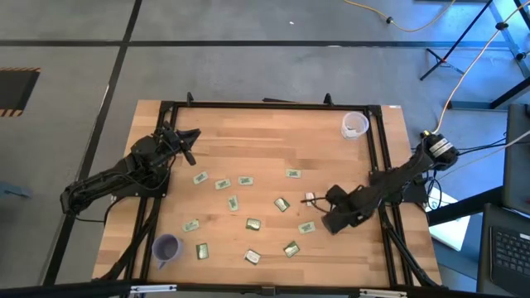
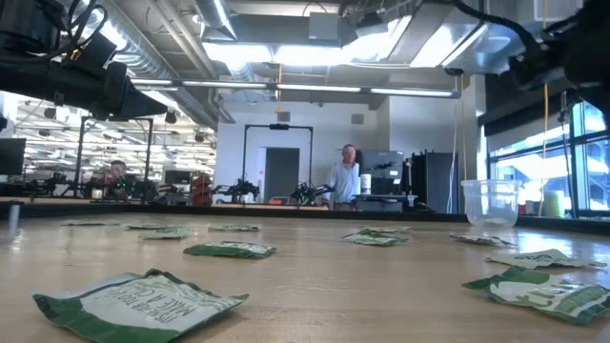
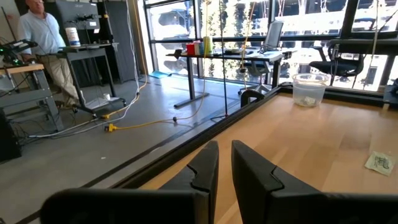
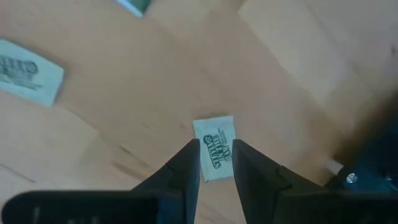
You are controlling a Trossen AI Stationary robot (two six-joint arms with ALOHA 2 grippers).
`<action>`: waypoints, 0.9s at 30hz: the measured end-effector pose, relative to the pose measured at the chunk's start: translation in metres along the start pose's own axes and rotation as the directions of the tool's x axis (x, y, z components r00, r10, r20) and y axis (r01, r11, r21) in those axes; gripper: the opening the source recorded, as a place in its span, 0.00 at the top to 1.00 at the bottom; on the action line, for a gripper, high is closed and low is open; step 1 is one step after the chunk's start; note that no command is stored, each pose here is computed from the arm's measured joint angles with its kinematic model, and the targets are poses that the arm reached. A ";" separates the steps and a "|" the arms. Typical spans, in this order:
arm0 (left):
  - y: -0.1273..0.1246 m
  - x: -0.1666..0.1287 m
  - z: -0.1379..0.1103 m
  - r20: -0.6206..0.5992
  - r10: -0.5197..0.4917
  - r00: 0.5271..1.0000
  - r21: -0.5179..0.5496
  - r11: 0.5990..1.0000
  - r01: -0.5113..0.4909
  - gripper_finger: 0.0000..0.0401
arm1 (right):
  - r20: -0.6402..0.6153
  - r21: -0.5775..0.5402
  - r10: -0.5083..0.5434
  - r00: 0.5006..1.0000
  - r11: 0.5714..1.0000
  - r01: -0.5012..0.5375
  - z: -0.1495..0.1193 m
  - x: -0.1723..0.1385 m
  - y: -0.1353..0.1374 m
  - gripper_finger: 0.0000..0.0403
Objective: Pick and place Stevia / Truvia into bins
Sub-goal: Put the light green stevia packet into the transparent container
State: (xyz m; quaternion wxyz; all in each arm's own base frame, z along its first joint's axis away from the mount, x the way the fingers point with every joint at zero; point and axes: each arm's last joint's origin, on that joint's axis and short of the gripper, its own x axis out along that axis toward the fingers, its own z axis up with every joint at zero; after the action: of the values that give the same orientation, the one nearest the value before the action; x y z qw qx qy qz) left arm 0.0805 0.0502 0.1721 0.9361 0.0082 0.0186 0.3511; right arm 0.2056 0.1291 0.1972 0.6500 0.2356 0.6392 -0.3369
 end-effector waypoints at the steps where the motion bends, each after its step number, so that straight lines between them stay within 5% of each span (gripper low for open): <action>1: 0.000 0.000 0.000 0.000 0.000 1.000 0.000 1.000 0.000 0.90 | -0.002 -0.008 -0.007 1.000 1.000 0.007 -0.002 0.002 0.002 0.76; 17: 0.000 0.000 0.000 0.000 0.000 1.000 0.000 1.000 0.000 0.90 | -0.055 0.037 0.019 0.998 0.999 -0.017 -0.011 0.059 0.001 0.77; 27: 0.000 0.000 0.000 0.000 0.000 1.000 0.000 1.000 0.000 0.90 | -0.071 0.041 0.069 0.995 0.997 -0.066 -0.013 0.069 -0.003 0.91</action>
State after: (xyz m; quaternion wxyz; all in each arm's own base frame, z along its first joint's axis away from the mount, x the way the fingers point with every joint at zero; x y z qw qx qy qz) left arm 0.0804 0.0502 0.1722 0.9361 0.0080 0.0184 0.3511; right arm 0.1918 0.1268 0.1283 0.6328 0.2816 0.6472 -0.3185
